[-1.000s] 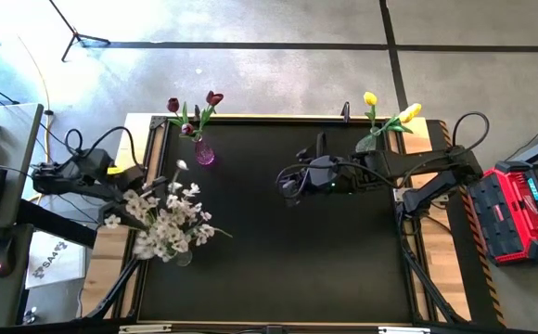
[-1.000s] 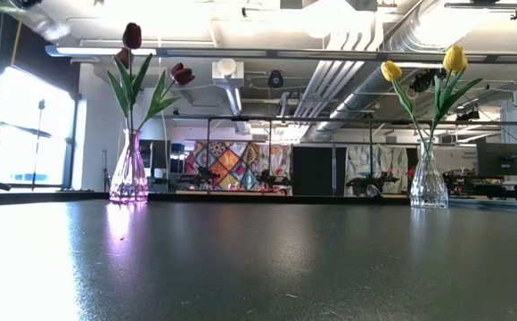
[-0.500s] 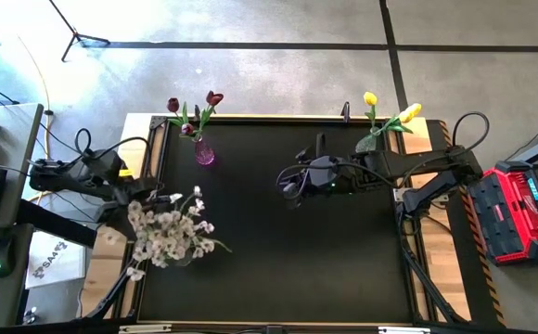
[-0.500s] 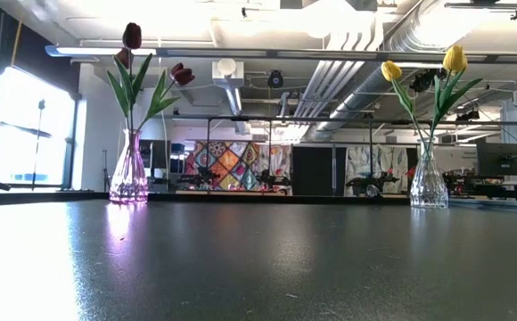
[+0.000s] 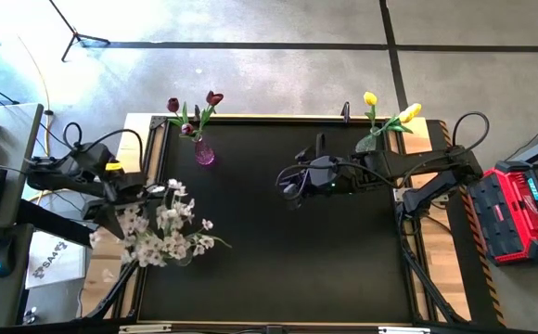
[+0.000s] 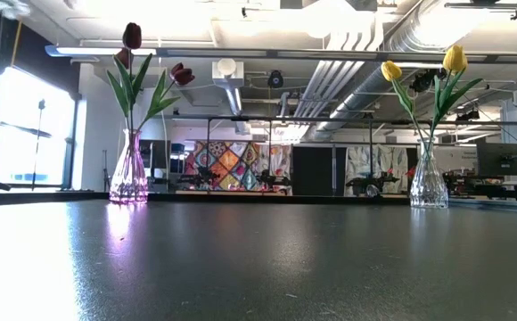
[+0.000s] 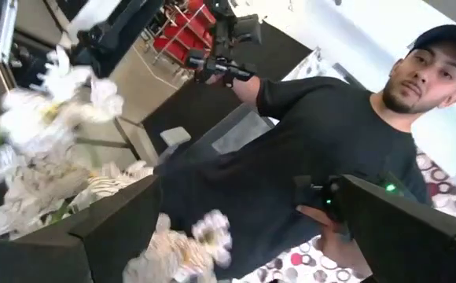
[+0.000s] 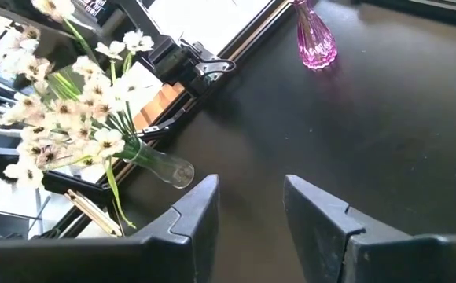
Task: Sort flowers into vase by color
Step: Put the white flowers into the bottom transparent flower vase, then adjust the white flowers
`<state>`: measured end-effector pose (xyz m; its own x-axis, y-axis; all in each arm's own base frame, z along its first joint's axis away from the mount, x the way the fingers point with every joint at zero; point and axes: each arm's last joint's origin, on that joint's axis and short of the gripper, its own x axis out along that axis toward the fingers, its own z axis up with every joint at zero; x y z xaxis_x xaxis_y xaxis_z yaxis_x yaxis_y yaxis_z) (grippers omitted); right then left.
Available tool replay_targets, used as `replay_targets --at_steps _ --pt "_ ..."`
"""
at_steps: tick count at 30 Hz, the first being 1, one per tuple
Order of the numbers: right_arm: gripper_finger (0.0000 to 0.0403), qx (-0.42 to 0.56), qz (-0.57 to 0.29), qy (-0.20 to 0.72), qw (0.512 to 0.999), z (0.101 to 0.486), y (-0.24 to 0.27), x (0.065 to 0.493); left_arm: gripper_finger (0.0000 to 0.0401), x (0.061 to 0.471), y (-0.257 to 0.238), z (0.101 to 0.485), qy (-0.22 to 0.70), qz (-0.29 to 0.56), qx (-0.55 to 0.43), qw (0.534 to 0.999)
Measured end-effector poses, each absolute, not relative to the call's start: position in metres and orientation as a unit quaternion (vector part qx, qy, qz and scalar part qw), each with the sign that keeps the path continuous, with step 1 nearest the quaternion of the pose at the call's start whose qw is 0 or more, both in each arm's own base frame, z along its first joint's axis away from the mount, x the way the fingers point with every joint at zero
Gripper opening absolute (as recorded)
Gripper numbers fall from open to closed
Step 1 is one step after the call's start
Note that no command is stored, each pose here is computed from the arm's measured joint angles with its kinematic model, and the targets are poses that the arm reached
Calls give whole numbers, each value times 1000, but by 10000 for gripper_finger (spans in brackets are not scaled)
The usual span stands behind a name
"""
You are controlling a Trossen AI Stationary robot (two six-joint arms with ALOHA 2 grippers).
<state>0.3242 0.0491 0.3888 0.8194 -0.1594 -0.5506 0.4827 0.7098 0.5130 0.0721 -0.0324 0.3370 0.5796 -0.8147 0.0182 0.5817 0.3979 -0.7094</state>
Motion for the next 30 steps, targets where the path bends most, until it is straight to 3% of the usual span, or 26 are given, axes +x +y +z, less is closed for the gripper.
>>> replay_targets --at_steps 9,13,22,30 --pt "134 333 -175 243 894 389 50 324 372 71 -31 356 122 -413 -307 849" --pt "134 339 -156 253 893 389 51 324 366 72 -31 343 185 -393 -314 844" --pt "134 345 -129 266 891 389 53 324 356 70 -34 358 186 -464 -366 785" --pt "134 347 -125 267 890 389 53 325 372 78 -37 353 268 -465 -425 729"
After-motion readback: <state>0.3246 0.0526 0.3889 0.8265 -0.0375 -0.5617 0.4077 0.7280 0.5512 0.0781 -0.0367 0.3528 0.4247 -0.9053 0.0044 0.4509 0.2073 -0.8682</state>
